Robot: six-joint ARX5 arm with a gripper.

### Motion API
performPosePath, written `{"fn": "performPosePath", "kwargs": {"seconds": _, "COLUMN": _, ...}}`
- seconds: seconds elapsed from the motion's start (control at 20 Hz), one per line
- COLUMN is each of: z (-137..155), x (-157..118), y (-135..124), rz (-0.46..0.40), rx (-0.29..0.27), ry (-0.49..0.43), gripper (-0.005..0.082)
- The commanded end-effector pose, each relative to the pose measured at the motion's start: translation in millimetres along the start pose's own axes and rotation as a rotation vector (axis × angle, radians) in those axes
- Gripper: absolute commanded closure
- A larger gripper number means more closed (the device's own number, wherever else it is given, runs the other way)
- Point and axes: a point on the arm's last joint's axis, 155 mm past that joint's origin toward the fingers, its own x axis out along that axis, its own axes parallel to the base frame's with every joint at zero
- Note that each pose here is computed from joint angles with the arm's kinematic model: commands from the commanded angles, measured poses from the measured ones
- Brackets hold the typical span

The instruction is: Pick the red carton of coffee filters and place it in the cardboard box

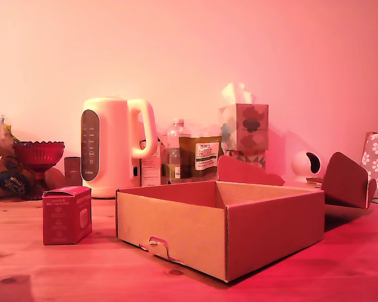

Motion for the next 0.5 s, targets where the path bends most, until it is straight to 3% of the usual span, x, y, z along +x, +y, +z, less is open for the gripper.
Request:
{"fn": "performPosePath", "kwargs": {"seconds": 0.0, "z": -3.5, "x": 2.1, "y": 0.7, "rz": 0.001, "rx": 0.007, "ry": -0.007, "gripper": 0.0792}}
{"fn": "performPosePath", "kwargs": {"seconds": 0.45, "z": 4.3, "x": 1.9, "y": -0.2, "rz": -0.003, "rx": 0.008, "ry": -0.038, "gripper": 0.0792}}
